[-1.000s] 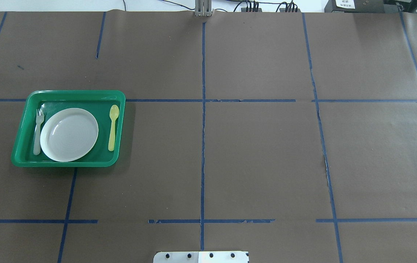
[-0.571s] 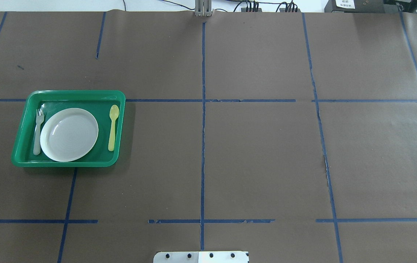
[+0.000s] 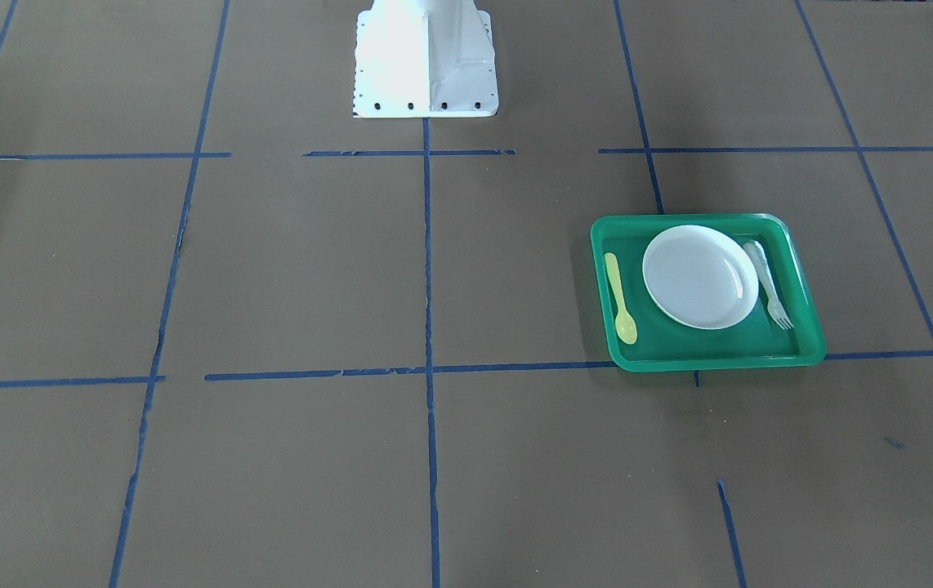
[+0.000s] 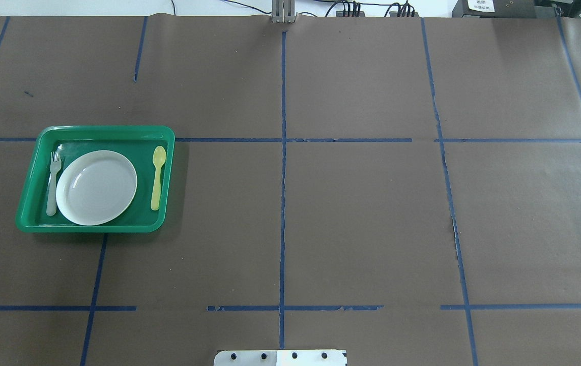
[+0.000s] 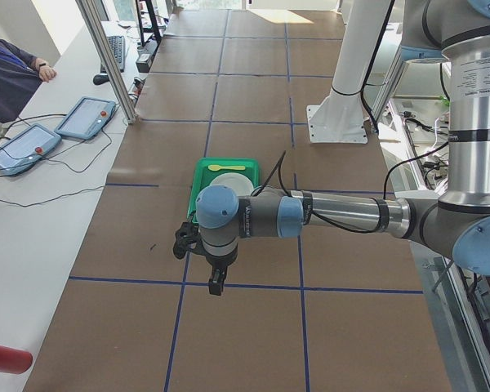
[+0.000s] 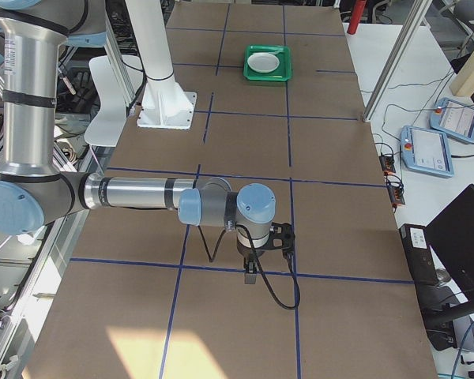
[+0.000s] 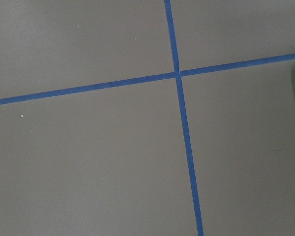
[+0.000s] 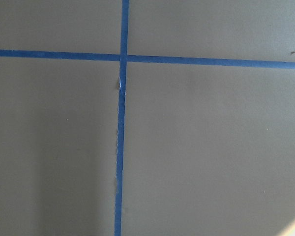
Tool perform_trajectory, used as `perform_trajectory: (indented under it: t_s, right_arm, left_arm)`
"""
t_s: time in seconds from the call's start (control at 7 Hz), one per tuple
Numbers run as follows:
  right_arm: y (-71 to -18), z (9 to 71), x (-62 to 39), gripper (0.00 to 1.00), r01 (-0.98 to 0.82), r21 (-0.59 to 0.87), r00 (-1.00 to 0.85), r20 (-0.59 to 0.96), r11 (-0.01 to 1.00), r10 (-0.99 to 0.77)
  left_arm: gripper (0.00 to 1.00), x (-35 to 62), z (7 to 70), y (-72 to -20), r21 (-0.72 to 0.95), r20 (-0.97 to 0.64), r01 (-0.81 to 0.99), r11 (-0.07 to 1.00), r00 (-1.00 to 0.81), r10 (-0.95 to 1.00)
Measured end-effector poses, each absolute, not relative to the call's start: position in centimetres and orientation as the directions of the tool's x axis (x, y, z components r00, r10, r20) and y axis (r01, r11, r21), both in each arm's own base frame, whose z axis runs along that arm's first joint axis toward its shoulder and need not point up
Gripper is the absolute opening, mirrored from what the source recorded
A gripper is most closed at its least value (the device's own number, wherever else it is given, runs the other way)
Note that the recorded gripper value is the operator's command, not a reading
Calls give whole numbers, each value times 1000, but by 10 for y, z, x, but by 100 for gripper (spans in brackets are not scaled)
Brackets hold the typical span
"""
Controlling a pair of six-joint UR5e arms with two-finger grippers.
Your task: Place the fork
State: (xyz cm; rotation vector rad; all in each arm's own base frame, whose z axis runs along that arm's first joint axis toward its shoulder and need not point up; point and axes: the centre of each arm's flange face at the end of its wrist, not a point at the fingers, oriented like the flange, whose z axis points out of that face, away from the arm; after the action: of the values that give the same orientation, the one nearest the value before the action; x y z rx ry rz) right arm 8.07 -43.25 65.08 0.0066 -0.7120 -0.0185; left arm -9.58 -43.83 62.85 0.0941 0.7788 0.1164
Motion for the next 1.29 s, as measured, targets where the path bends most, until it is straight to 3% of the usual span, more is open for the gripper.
perform_trajectory:
  t_s: [1.29]
  right_arm:
    - [-433, 651, 81, 100, 15, 12, 757, 653, 1000, -19]
  left_arm:
    - [100, -98, 610, -447, 167, -689, -67, 984, 706, 165]
